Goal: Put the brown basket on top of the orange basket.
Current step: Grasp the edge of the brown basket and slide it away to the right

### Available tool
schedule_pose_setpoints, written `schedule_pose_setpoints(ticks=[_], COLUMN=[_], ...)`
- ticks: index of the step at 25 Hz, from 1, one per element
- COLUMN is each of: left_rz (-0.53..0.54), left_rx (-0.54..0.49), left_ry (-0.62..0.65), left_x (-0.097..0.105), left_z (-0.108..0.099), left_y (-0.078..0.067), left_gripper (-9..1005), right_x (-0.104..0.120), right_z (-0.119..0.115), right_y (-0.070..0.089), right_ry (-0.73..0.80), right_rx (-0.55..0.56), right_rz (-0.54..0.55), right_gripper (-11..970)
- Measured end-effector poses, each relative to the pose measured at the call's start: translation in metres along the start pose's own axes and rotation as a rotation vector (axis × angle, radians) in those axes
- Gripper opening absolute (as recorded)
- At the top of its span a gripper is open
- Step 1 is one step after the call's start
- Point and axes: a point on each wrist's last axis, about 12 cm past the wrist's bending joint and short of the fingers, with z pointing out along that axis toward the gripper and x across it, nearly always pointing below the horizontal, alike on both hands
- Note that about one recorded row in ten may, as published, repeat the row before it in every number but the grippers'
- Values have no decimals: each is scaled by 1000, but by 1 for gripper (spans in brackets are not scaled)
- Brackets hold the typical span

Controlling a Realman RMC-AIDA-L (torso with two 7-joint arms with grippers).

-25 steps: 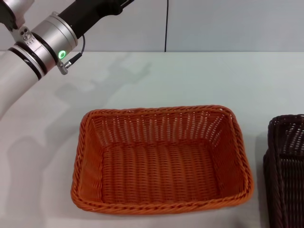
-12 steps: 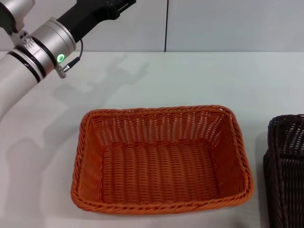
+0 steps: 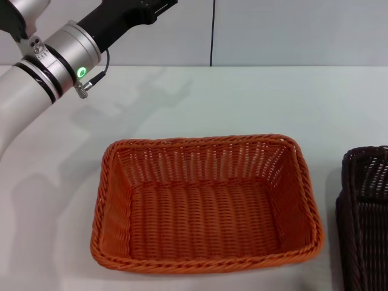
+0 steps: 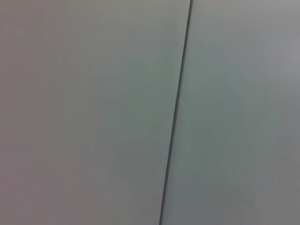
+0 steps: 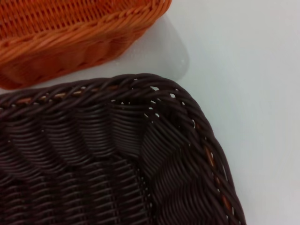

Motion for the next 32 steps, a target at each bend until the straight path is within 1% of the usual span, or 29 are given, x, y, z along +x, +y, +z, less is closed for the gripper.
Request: schedule_pose_setpoints(ticks=[2,7,12,15,17,18,23,27,32], left_rz=[-1,-3,-5,-6,-9,-9,-13,-11,-3], left_rx=[3,10,14,10,7,7,3,2,0], left_ry=[7,22,30,32,37,37,43,44,47], left_x=[1,5,7,8,9,9,11,11,12], left_z=[2,5,6,5,3,3,2,2,1], left_y=[-1,-4,-6,-5,-5,-5,-5,-4,-4], left_gripper=[842,842,842,842,842,842,842,842,842], right_x=[-4,-10,-11,-11,-5,-5,10,25,34], right_z=[6,12,12,12,6,6,-11,-25,-29], right_y=[2,1,2,4,8,8,13,15,18], right_ry=[-26,-73,-69,-64,-51,-51,-32,-43,-50], right_rx=[10,39,30,7,-34,-34,-79,-98,-108], right_rz=[-26,-60,-70,-77,-77,-77,-46,18,51], right_gripper=[572,571,367,351,341,336,311,231,209])
